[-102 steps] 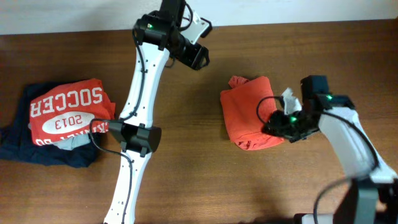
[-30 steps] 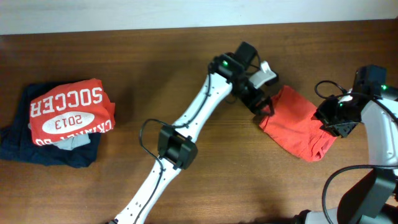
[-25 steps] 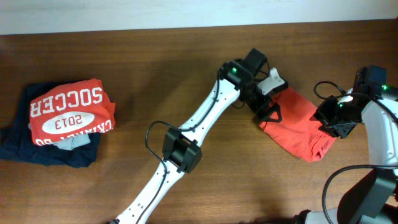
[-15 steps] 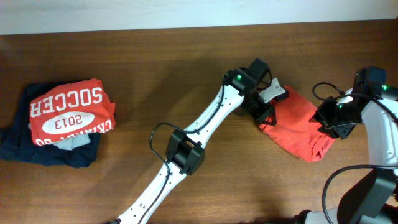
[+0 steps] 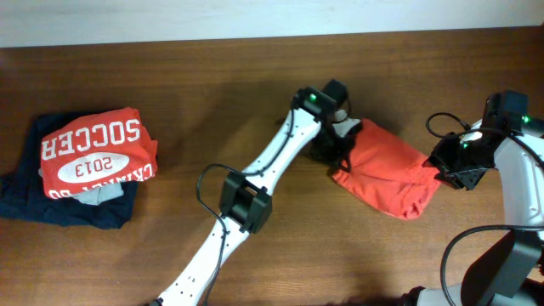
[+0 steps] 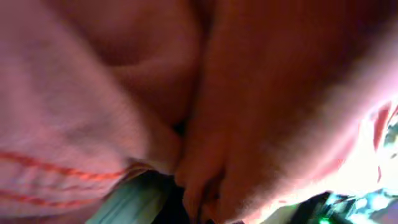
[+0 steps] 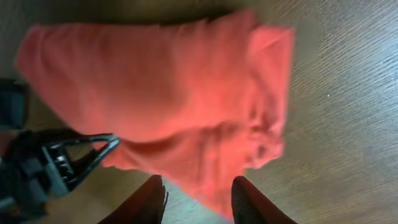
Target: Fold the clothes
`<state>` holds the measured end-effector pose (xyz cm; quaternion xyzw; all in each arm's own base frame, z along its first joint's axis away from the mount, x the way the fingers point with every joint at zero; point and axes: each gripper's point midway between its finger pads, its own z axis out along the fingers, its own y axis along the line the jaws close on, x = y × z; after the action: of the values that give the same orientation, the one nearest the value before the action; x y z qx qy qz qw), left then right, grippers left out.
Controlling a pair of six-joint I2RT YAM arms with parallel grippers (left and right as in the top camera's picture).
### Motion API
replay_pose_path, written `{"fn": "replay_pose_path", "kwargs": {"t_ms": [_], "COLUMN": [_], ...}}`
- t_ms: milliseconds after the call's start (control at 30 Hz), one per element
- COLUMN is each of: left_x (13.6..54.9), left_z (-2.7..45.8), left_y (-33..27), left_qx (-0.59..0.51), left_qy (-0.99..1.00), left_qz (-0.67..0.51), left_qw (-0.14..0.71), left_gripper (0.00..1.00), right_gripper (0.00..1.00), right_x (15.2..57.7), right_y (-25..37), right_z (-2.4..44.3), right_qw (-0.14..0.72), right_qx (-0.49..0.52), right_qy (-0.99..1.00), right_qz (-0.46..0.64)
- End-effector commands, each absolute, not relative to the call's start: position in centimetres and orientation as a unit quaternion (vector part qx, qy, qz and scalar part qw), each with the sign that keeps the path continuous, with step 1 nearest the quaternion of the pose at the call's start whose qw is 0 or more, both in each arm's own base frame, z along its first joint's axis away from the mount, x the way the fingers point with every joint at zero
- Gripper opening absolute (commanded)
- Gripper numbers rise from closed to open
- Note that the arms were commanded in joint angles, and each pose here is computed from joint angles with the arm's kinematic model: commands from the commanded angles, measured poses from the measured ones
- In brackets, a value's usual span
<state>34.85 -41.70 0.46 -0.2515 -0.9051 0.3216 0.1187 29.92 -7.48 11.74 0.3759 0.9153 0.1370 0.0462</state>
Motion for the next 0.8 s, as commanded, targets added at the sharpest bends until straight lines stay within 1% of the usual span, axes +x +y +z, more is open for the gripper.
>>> {"fn": "replay_pose_path", "kwargs": {"t_ms": [0, 167, 233, 300, 333, 367, 400, 433, 567, 600, 700, 767], "left_x": [37.6, 39.9, 41.3, 43.2, 43.8, 44.2, 44.4, 44.5, 44.7, 45.0, 46.0, 45.7], "left_z": [-1.9, -0.9, 0.9, 4.3, 6.1, 8.0, 9.3, 10.5, 16.1, 18.3, 25.1, 30.2], "left_y": [-36.9, -33.5, -32.5, -30.8, -30.3, -29.9, -29.8, -29.8, -29.0, -28.1, -23.4, -19.9], "left_qx": [-0.163, -0.134, -0.146, -0.167, -0.179, -0.188, -0.19, -0.193, -0.219, -0.217, -0.196, -0.191], "left_qy": [-0.945, -0.956, -0.956, -0.961, -0.961, -0.961, -0.96, -0.959, -0.946, -0.945, -0.943, -0.932], "left_qz": [0.251, 0.235, 0.239, 0.22, 0.21, 0.204, 0.203, 0.204, 0.213, 0.206, 0.145, 0.104], "left_qw": [0.132, 0.116, 0.089, 0.032, 0.005, -0.019, -0.033, -0.045, -0.105, -0.131, -0.226, -0.291], "left_gripper": [0.01, 0.01, 0.01, 0.01, 0.08, 0.27, 0.43, 0.99, 0.99, 0.99, 0.99, 0.99], "right_gripper": [0.4, 0.41, 0.41, 0.41, 0.41, 0.41, 0.41, 0.41, 0.41, 0.41, 0.41, 0.42], "right_x": [29.7, 29.7, 29.7, 29.9, 30.0, 30.0, 30.0, 30.0, 30.0, 29.9, 29.9, 29.9], "right_y": [-7.5, -7.4, -7.4, -7.5, -7.6, -7.6, -7.6, -7.6, -7.6, -7.5, -7.4, -7.3], "right_z": [11.5, 11.5, 11.5, 11.5, 11.5, 11.5, 11.5, 11.5, 11.5, 11.5, 11.5, 11.6], "right_qw": [0.045, 0.047, 0.048, 0.053, 0.054, 0.055, 0.055, 0.055, 0.055, 0.053, 0.053, 0.055], "right_qx": [0.348, 0.333, 0.33, 0.329, 0.329, 0.329, 0.329, 0.329, 0.325, 0.325, 0.317, 0.305], "right_qy": [0.926, 0.932, 0.933, 0.933, 0.933, 0.933, 0.933, 0.933, 0.934, 0.934, 0.937, 0.94], "right_qz": [0.137, 0.136, 0.136, 0.135, 0.135, 0.135, 0.135, 0.135, 0.135, 0.135, 0.137, 0.14]}}
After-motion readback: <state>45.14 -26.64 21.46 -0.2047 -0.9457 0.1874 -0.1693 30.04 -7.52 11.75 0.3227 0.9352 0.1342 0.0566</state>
